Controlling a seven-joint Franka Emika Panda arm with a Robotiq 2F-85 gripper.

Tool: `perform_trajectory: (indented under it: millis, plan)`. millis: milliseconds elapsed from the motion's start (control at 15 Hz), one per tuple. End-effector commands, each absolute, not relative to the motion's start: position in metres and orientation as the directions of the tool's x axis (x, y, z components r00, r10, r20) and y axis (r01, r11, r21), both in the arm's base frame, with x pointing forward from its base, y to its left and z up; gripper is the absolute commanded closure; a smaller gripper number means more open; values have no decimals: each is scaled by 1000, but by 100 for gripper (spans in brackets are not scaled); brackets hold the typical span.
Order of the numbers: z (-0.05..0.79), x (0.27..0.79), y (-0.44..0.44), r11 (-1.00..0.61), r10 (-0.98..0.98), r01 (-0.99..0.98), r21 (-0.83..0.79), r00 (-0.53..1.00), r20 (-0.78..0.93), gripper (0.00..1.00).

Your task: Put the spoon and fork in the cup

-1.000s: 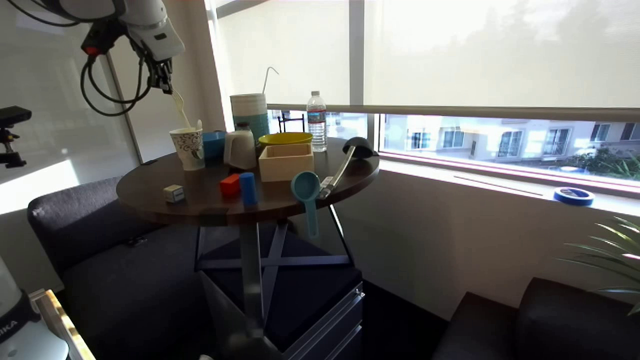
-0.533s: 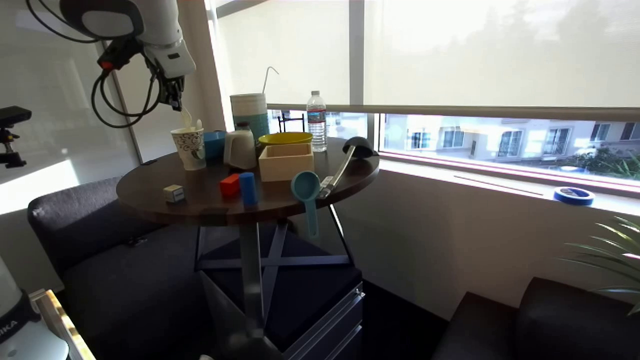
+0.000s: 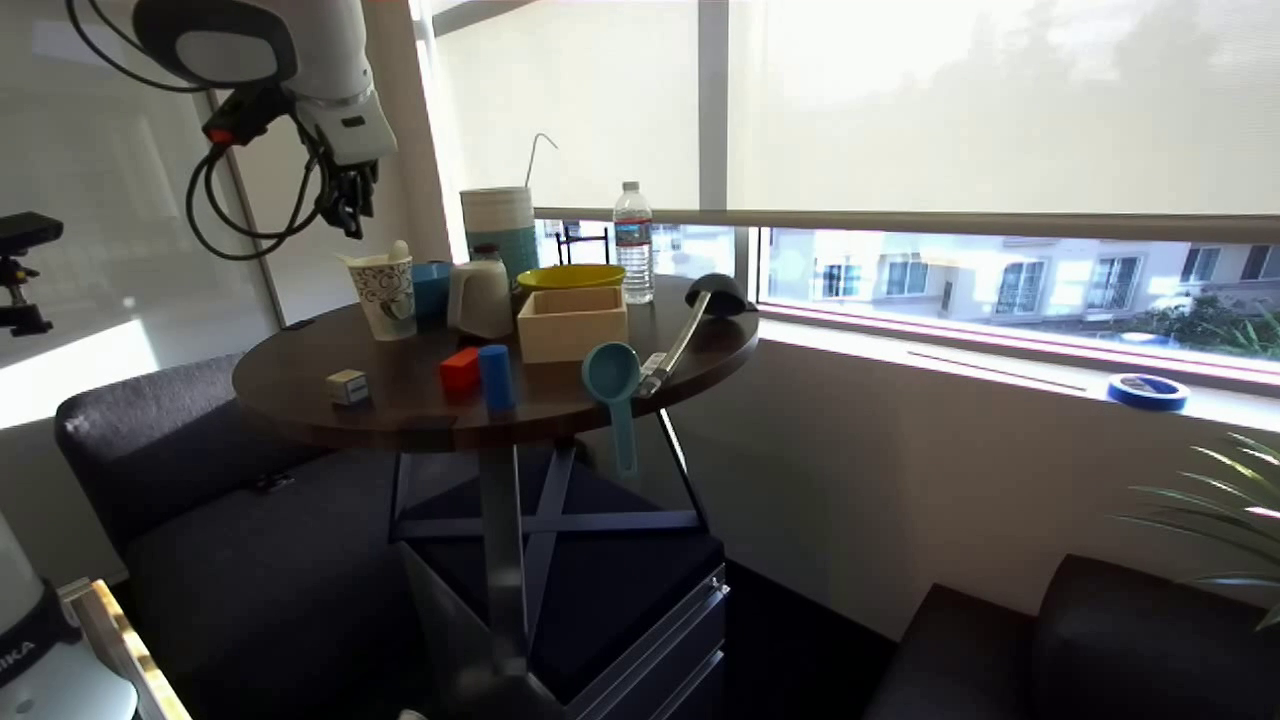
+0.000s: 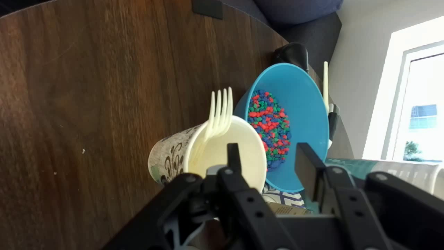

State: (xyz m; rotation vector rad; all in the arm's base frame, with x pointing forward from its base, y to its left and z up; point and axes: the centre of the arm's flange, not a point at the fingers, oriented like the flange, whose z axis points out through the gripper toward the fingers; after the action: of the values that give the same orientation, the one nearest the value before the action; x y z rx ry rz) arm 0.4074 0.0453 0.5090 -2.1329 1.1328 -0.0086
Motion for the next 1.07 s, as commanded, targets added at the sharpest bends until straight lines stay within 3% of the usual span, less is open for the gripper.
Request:
perform_trajectory:
  millis: [0, 200, 600, 1000]
  plan:
    - [530, 396, 51, -427, -744, -689, -586, 636, -204, 23]
    - [540, 387, 56, -569, -721, -628, -532, 691, -45, 1]
    - [556, 364, 77, -797, -569, -471, -377, 796, 207, 0]
    - [567, 341, 105, -921, -377, -300, -247, 847, 375, 0]
